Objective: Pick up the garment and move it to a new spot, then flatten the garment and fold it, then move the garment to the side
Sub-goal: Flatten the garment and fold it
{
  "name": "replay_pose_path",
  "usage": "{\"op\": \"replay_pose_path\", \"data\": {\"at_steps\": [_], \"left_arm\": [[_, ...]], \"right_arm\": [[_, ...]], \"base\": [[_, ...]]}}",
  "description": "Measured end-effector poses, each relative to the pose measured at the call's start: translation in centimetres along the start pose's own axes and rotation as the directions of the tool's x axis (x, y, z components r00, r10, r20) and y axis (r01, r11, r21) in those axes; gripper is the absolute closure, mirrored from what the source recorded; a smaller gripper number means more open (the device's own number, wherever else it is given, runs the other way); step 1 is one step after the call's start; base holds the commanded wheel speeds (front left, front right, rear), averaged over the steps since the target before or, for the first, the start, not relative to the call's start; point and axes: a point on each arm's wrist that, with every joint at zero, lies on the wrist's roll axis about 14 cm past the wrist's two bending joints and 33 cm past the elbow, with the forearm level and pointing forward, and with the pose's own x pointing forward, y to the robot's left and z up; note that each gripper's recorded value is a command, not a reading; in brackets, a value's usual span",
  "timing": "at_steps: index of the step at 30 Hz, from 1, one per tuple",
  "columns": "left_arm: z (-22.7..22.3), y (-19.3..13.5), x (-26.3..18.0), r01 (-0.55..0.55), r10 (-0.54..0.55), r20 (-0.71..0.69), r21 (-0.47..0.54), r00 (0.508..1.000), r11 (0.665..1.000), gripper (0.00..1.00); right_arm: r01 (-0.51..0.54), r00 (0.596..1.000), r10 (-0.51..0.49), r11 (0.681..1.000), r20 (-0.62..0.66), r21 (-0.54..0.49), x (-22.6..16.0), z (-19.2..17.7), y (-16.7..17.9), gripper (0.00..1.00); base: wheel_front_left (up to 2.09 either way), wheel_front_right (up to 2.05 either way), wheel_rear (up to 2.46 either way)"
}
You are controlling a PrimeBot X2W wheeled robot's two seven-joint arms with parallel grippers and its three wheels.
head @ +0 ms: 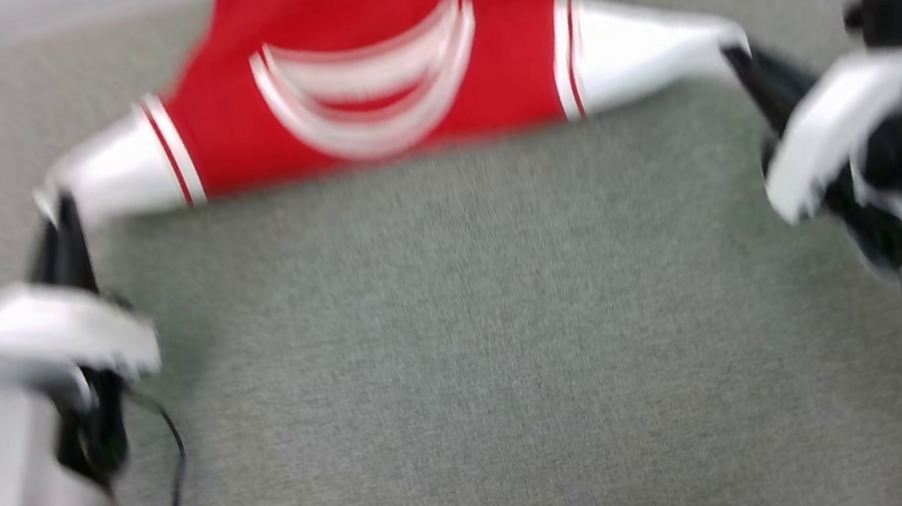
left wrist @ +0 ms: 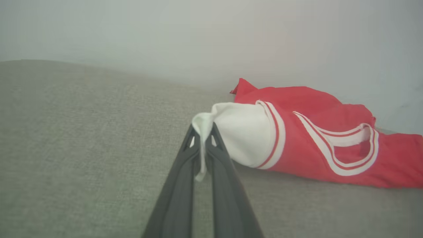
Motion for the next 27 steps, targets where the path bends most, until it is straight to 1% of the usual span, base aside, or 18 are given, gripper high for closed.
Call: {"op": "replay_pose_path", "data": {"at_steps": [5, 9, 18, 24, 25, 26, 27], "left_arm": [[-0.4, 0.5, -5.8, -0.037, 0.037, 0.006, -0.003, 0.999, 0.999, 1.0], [-1.6, 0.6, -10.2, -0.063, 0.063, -0.013, -0.003, 0.998, 0.998, 1.0], [-3.6, 1.1, -18.1, -0.147, 0.145, -0.087, -0.022, 0.986, 0.989, 1.0], [-3.9, 1.4, -20.9, -0.196, 0.191, -0.104, -0.042, 0.976, 0.98, 1.0], [-3.8, 1.4, -21.2, -0.197, 0.192, -0.102, -0.042, 0.976, 0.98, 1.0], [-3.8, 1.4, -21.5, -0.201, 0.196, -0.103, -0.043, 0.975, 0.979, 1.0], [-3.7, 1.4, -21.6, -0.204, 0.199, -0.099, -0.041, 0.975, 0.978, 1.0]], "right_arm": [[0.01, 1.0, -0.009, 1.0, -0.021, 0.016, -4.8, -2.4, -0.1, 1.0], [0.017, 0.999, -0.015, 0.999, -0.033, 0.044, -8.0, -4.3, 0.0, 1.0], [0.07, 0.983, -0.054, 0.993, -0.174, 0.091, -15.0, -11.6, 0.2, 1.0], [0.101, 0.949, -0.071, 0.991, -0.306, 0.083, -17.9, -16.0, 1.0, 1.0], [0.103, 0.947, -0.072, 0.991, -0.314, 0.084, -18.2, -16.2, 1.2, 0.96], [0.106, 0.946, -0.072, 0.99, -0.316, 0.089, -18.2, -16.2, 1.3, 0.65], [0.104, 0.947, -0.071, 0.99, -0.314, 0.091, -18.2, -16.0, 1.6, 0.07]], "base": [[0.0, 0.0, 0.0], [0.0, 0.0, 0.0], [0.0, 0.0, 0.0], [0.0, 0.0, 0.0], [0.0, 0.0, 0.0], [0.0, 0.0, 0.0], [0.0, 0.0, 0.0]]}}
